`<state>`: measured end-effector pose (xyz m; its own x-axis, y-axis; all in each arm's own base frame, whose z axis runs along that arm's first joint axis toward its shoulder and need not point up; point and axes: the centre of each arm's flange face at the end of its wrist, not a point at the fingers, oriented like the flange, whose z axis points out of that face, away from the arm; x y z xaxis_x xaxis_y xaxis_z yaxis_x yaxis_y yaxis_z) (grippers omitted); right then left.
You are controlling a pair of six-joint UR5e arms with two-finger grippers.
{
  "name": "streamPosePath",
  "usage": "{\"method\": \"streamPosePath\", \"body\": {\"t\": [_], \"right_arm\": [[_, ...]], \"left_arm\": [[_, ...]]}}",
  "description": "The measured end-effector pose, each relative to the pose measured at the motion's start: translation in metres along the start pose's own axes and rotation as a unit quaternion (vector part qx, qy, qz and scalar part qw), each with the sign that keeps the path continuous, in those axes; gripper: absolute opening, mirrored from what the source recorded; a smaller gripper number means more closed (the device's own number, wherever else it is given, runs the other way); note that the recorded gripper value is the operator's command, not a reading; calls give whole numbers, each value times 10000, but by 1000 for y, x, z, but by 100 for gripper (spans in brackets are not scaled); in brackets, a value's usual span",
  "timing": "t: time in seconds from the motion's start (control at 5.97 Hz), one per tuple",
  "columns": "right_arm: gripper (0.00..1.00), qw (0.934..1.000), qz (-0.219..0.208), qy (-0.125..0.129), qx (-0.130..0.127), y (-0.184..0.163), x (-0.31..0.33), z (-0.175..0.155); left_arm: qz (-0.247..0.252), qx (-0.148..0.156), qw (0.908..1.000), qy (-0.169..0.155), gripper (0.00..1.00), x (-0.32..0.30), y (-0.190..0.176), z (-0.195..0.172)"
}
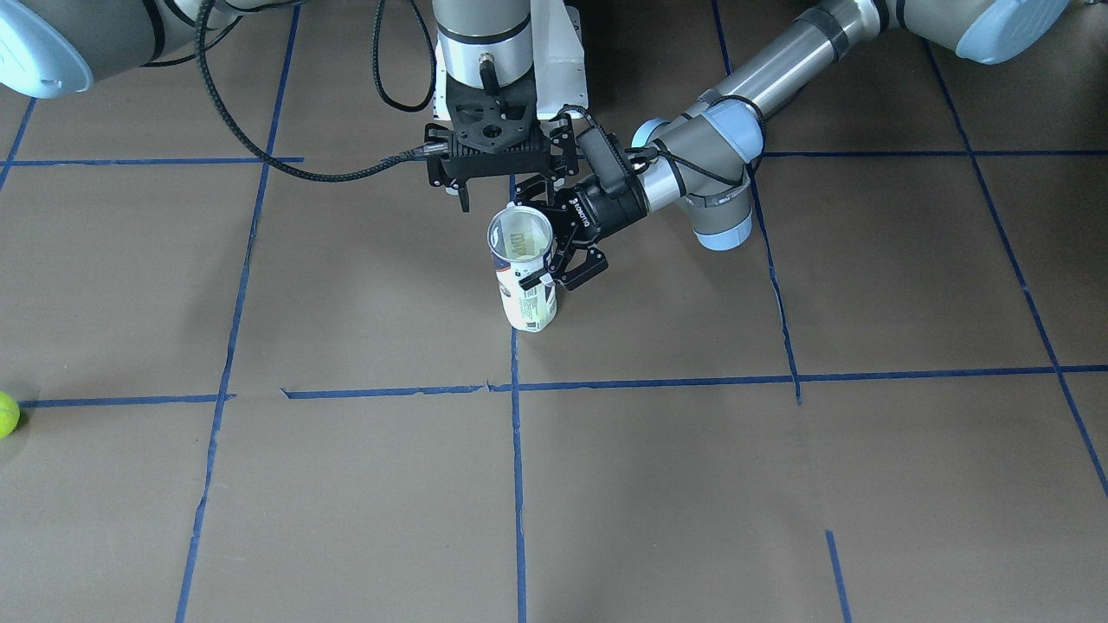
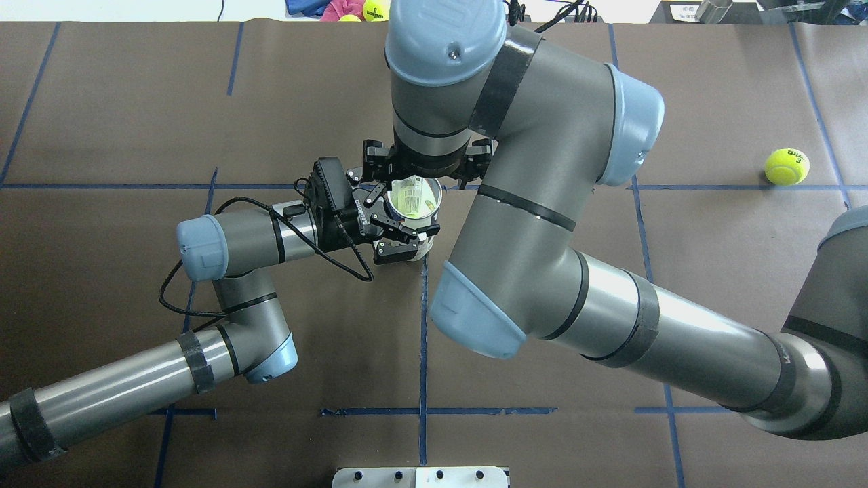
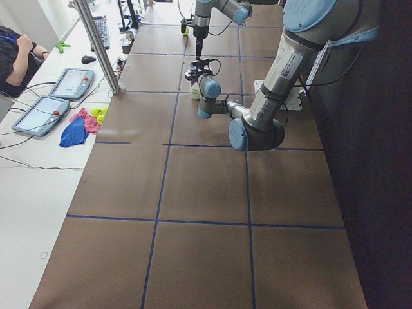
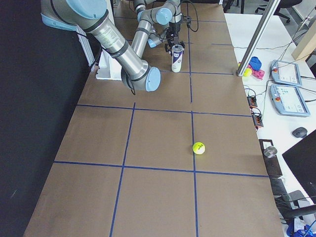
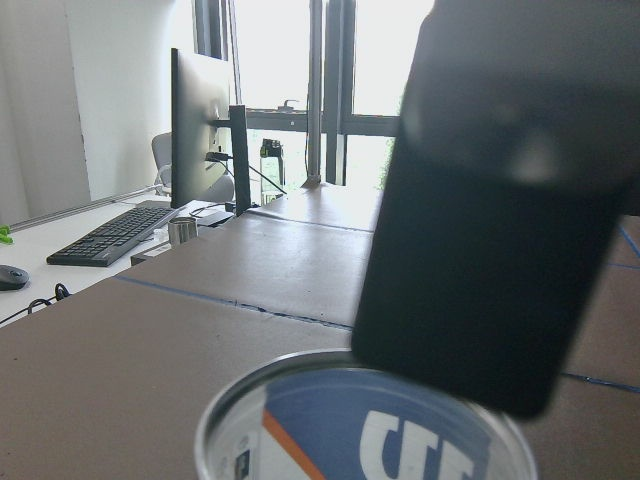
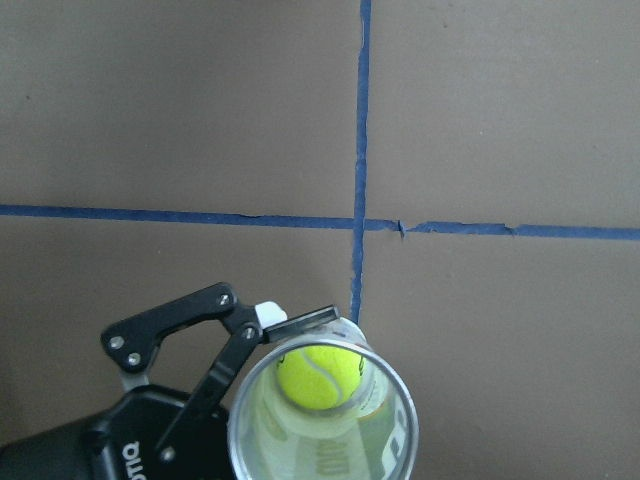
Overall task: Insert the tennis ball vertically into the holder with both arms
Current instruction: 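Lower the ball into the can and open the right gripper, then move the right gripper back to the Roland Garros ball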
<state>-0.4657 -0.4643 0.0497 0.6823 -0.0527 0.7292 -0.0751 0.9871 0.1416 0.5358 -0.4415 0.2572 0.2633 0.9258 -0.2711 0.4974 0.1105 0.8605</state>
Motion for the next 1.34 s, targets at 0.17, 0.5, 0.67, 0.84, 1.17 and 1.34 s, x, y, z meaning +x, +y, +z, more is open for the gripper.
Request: {"method": "streamPosePath", "body": {"t": [0.17, 0.5, 0.67, 0.84, 1.17, 1.34], "right_arm": [[100, 9998, -206, 38, -48, -22, 30, -2], [100, 9978, -653, 23, -138, -77, 134, 0], [100, 9958, -907, 30, -140, -98, 194, 2], [100, 9924, -1214, 134, -159, -115, 253, 2], [100, 9836, -1731, 341, -364, -152, 363, 12], [100, 9797, -1929, 341, -436, -171, 421, 25]], "left_arm": [[1, 0, 10000, -2, 92, 0, 0, -1], [-1, 4, 10000, -9, 89, -2, 1, -2], [0, 5, 10000, -14, 88, -2, 1, -3], [2, -4, 10000, -25, 87, -4, 2, -5], [8, -13, 10000, -44, 87, -7, 4, -8], [9, -15, 10000, -48, 87, -7, 4, -8]]}}
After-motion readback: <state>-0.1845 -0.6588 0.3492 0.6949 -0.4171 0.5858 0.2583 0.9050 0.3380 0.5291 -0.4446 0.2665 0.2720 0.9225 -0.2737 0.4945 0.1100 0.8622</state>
